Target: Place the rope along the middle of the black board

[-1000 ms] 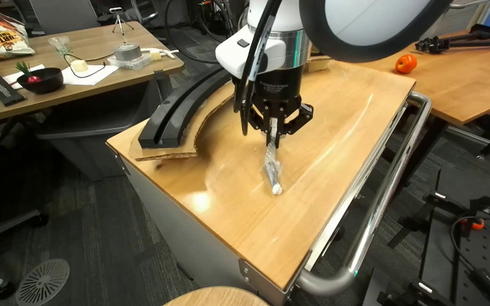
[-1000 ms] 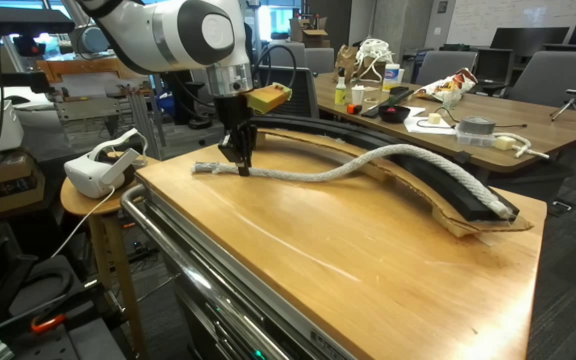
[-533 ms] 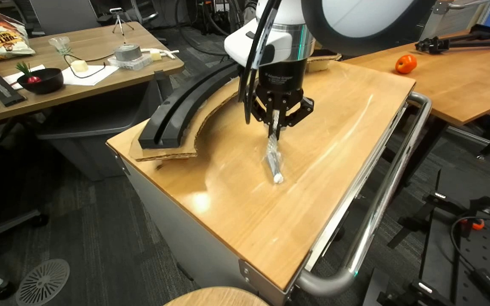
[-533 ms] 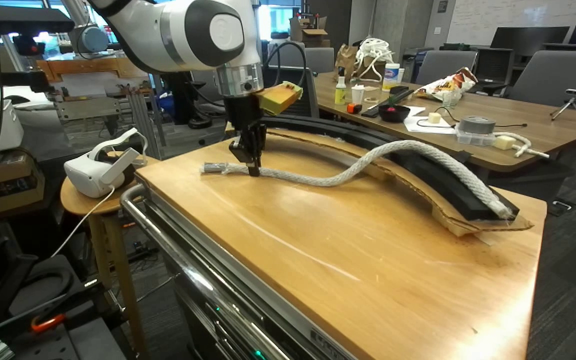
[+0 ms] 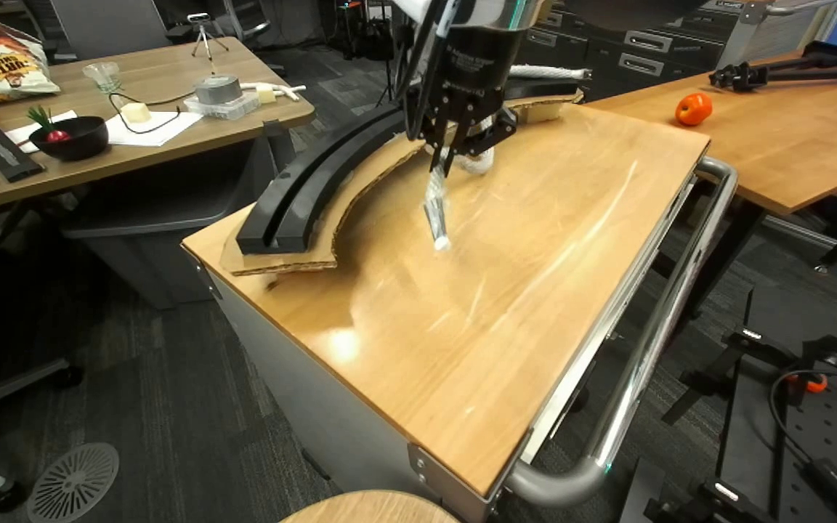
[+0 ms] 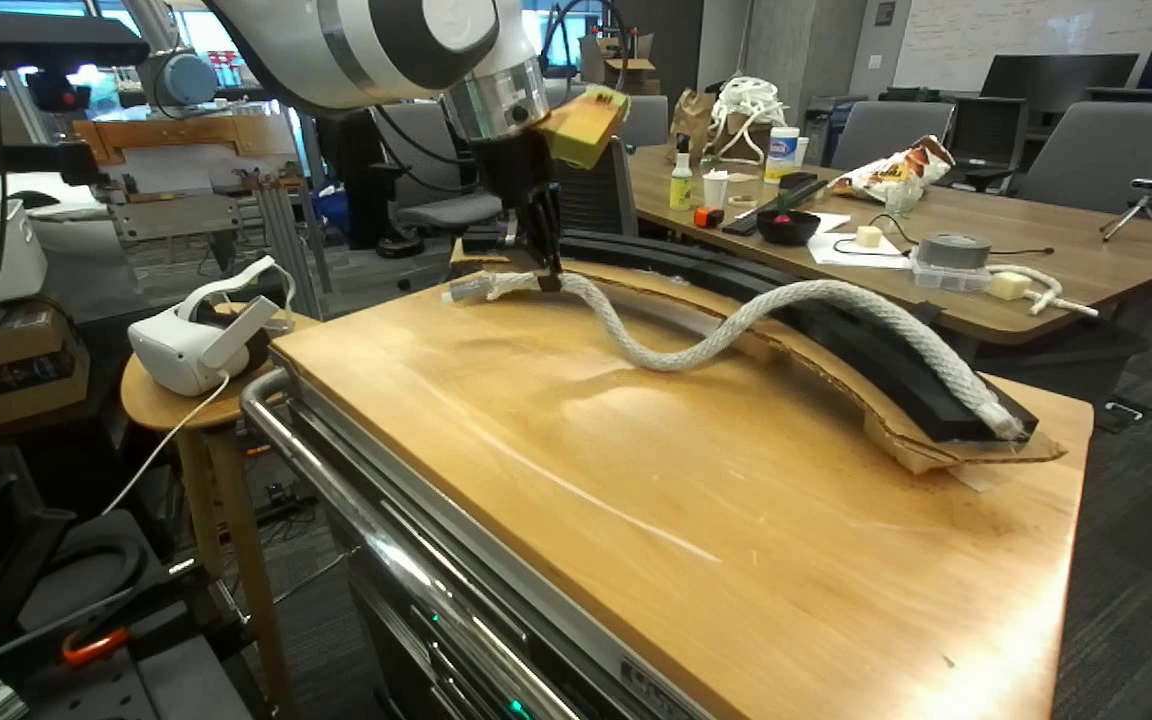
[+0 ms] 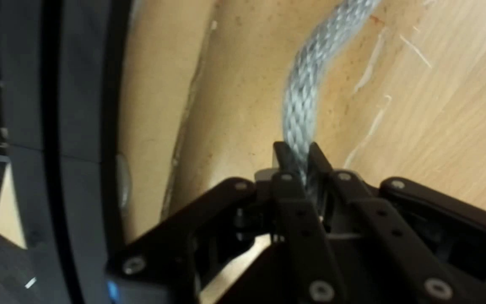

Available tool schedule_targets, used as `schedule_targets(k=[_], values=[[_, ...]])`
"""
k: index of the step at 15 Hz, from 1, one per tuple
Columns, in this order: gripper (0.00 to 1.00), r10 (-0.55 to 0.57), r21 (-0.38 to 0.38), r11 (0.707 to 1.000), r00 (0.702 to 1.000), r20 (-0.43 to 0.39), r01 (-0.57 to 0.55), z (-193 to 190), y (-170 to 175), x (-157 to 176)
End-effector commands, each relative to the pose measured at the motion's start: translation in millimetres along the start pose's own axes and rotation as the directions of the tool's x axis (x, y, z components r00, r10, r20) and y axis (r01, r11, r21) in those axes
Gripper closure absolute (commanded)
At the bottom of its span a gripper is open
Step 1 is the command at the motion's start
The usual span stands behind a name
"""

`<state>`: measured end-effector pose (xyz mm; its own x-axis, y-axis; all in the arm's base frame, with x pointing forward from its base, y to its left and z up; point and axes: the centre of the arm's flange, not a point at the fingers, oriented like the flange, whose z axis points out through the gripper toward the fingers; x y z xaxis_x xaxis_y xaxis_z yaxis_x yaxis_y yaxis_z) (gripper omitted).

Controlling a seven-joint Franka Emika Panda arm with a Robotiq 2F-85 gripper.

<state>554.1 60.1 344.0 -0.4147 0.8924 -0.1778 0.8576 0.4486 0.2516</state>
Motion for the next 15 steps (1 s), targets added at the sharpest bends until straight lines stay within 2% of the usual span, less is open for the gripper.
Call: schedule_targets(k=[1,3,6,10,13,15], values=[[0.97,-0.027,-0.147,0.988,0.995,0.094,0.040,-35,10,-16],[0.97,-0.046,-0.194,0.979,0.991,0.123,0.069,-43,24,-33],[0.97,0.001,-0.278,0.960,0.992,0.127,0.035,-53,45,-54],[0.97,0.087,-0.393,0.918,0.991,0.098,-0.041,-68,79,-70],[0.97,0.137,-0.431,0.898,0.987,0.080,-0.090,-73,99,-80],[0.97,0.112,-0.443,0.895,0.990,0.087,-0.062,-73,110,-91]])
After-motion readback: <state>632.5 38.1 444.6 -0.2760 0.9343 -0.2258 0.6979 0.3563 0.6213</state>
